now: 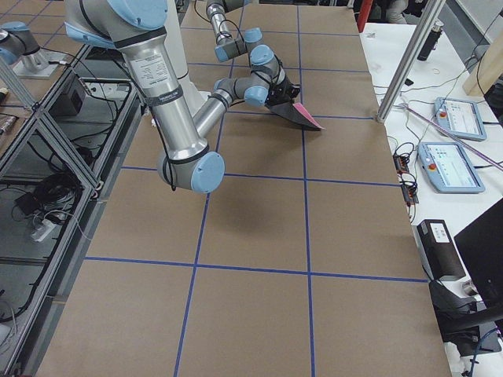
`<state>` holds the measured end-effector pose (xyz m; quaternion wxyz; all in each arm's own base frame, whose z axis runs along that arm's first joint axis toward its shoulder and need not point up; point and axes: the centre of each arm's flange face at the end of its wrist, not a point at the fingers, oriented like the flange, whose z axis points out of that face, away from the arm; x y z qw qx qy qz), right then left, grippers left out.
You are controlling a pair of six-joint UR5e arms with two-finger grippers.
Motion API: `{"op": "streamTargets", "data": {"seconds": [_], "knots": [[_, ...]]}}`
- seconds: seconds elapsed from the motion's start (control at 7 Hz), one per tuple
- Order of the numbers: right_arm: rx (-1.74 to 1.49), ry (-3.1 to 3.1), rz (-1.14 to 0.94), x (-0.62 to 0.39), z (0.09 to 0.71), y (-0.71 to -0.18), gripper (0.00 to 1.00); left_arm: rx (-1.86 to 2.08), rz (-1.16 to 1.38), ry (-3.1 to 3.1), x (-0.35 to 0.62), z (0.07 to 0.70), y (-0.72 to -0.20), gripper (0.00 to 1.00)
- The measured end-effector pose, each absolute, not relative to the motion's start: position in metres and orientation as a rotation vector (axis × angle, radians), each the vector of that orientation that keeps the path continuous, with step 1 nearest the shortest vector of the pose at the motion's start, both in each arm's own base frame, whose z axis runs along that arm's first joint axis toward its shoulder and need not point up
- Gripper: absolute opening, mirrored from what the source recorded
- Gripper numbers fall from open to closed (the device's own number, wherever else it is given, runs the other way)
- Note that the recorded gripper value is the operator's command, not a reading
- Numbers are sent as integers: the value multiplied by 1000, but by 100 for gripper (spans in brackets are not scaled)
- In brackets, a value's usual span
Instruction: Fold towel twice with both arms
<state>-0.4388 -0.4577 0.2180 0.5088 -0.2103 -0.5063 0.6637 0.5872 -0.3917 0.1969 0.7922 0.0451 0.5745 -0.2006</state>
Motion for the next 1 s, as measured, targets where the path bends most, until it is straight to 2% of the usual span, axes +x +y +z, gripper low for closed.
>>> {"op": "streamTargets", "data": {"seconds": [0.57,1.0], "knots": [[-502,-1214,1600,-438,222,-458,0,99,-421,1246,584,192,-390,0],[-470,-1196,1533,-443,230,-450,0,163,-309,1209,564,185,-384,0]]}}
